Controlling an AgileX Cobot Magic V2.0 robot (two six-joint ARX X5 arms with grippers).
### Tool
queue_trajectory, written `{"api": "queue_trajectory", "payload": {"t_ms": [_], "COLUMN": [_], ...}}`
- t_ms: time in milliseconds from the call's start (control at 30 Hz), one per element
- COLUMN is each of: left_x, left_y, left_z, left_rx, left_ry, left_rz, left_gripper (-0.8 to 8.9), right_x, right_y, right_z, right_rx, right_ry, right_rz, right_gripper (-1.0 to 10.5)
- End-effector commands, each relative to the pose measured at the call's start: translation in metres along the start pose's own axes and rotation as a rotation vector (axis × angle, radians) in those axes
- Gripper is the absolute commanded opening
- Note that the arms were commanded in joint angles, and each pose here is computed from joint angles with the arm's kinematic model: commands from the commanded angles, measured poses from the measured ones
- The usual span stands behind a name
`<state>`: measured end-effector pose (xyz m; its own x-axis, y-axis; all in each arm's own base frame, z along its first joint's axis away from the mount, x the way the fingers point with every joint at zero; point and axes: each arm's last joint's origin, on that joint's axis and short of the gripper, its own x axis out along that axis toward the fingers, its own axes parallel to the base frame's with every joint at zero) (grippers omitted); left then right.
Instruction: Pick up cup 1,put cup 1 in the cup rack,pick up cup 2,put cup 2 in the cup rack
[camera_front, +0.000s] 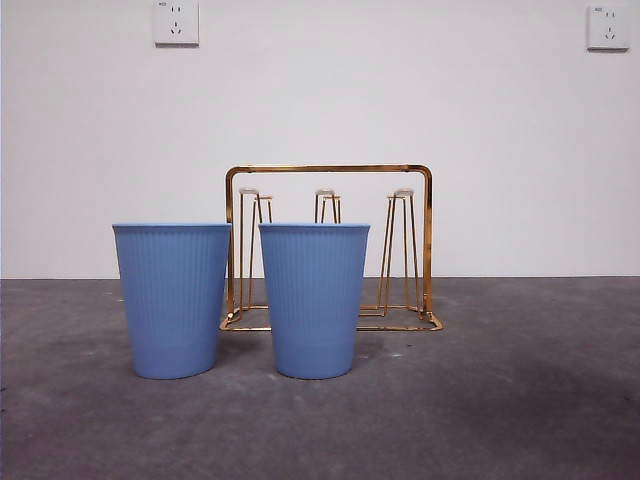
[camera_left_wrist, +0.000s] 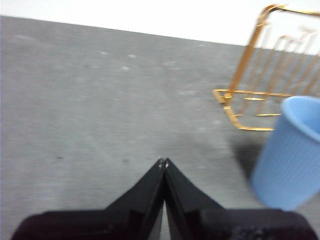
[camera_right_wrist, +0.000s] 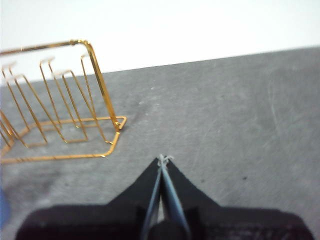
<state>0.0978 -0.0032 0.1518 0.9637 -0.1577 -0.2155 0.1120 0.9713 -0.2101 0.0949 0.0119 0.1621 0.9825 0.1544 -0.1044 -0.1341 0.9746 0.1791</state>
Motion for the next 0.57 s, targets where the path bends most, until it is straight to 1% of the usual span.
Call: {"api": "queue_trajectory", "payload": {"t_ms": [33, 200, 267, 367, 467, 567], "left_x": [-0.005, -0.019, -0.026, -0.036, -0.045, -0.053], "left_y": [-0.005, -0.015, -0.019, -0.026, -0.032, -0.038], "left_z": [0.014, 0.044, 0.057, 0.076, 0.096, 0.116], "left_rx": [-0.071, -0.096, -0.094, -0.097, -0.093, -0.064], "left_ry": [-0.034, -0.047, -0.04, -0.014, 0.023, 0.068], "left_rz": [-0.053, -0.137, -0.174, -0.208, -0.234, -0.273], "left_gripper": [-0.06, -0.06, -0.06, -0.06, -0.06, -0.06], "right_x": [-0.004, -0.014, -0.017, -0.02, -0.023, -0.024], "right_y": [0.003, 0.011, 0.014, 0.02, 0.027, 0.033], "right_z": [0.014, 0.047, 0.062, 0.085, 0.11, 0.136], "right_rx": [0.137, 0.157, 0.156, 0.15, 0.087, 0.017], "right_ry": [-0.042, -0.071, -0.054, 0.007, 0.081, 0.164], "right_rz": [0.032, 0.083, 0.106, 0.147, 0.202, 0.246], "right_gripper": [-0.1, -0.1, -0.1, -0.1, -0.1, -0.1]}}
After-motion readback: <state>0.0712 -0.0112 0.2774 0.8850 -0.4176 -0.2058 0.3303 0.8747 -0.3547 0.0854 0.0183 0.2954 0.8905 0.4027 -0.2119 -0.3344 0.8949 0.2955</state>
